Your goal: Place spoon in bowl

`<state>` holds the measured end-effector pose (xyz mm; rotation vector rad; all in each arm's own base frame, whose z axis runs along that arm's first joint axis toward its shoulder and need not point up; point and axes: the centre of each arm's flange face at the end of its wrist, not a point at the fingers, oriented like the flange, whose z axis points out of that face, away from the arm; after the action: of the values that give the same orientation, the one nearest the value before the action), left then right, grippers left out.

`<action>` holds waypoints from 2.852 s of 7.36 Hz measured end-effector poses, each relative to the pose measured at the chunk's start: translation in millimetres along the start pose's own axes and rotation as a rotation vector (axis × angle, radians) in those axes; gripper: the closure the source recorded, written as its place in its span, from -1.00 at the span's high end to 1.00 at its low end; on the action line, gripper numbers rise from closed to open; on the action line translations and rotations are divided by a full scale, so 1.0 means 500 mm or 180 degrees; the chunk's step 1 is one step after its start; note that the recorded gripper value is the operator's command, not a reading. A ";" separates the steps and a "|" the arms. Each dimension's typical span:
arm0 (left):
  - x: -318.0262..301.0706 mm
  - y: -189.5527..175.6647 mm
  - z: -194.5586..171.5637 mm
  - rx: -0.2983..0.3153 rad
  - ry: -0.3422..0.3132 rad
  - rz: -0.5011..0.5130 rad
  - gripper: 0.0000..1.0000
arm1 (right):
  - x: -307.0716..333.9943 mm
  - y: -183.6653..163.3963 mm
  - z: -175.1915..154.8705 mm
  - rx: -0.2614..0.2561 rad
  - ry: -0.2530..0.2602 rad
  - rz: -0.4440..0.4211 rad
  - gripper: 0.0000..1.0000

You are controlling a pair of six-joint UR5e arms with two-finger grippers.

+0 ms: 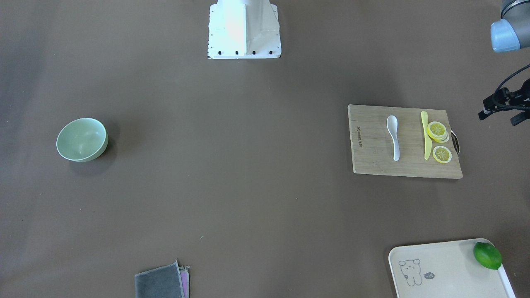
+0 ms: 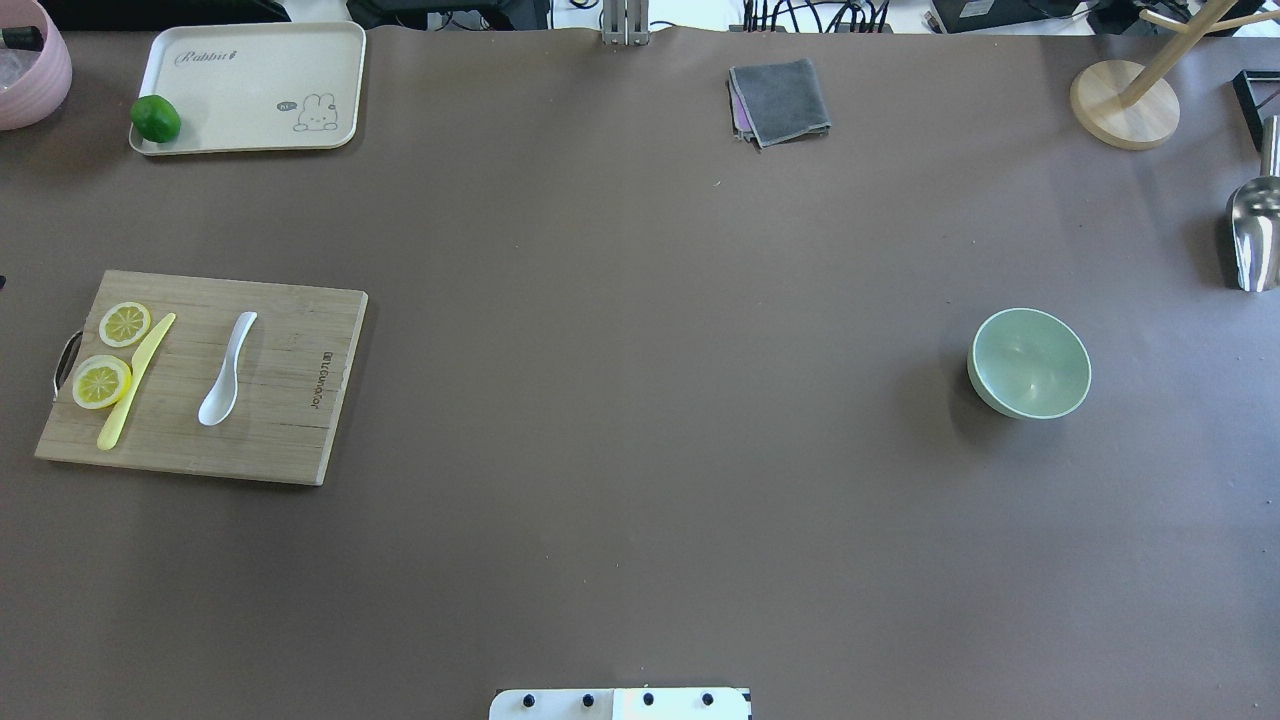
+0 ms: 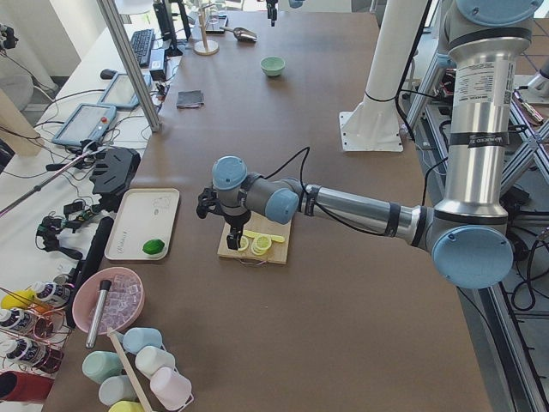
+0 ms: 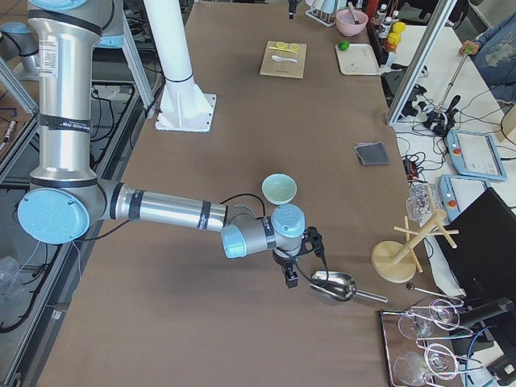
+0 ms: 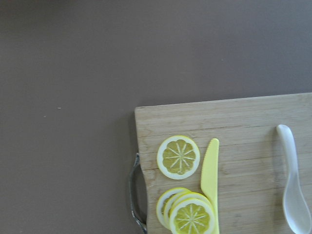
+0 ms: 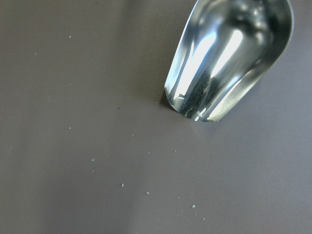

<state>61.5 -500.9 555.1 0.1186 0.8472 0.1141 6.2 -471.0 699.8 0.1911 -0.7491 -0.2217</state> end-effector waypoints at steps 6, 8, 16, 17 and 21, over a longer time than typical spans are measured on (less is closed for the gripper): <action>-0.160 0.027 -0.045 -0.0017 -0.0275 -0.0016 0.96 | -0.045 -0.024 -0.156 0.0121 -0.0306 0.0298 1.00; -0.169 0.037 -0.039 -0.0047 -0.0279 -0.0039 0.96 | -0.054 -0.015 -0.162 0.0070 -0.0272 0.0334 1.00; -0.175 0.059 -0.031 -0.0065 -0.0263 -0.0072 0.96 | -0.103 0.022 -0.177 -0.0024 -0.0084 0.0269 1.00; -0.168 0.056 -0.037 -0.0041 -0.0260 -0.0049 0.96 | -0.105 0.022 -0.187 0.0008 -0.0054 0.0276 1.00; -0.135 0.042 -0.061 0.0083 -0.0236 0.0091 0.95 | -0.120 0.017 -0.202 0.0059 -0.0165 0.0266 1.00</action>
<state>-6.8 -488.5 588.1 0.1585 0.7732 0.1248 34.5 -437.4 590.6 0.1718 -0.8090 -0.1407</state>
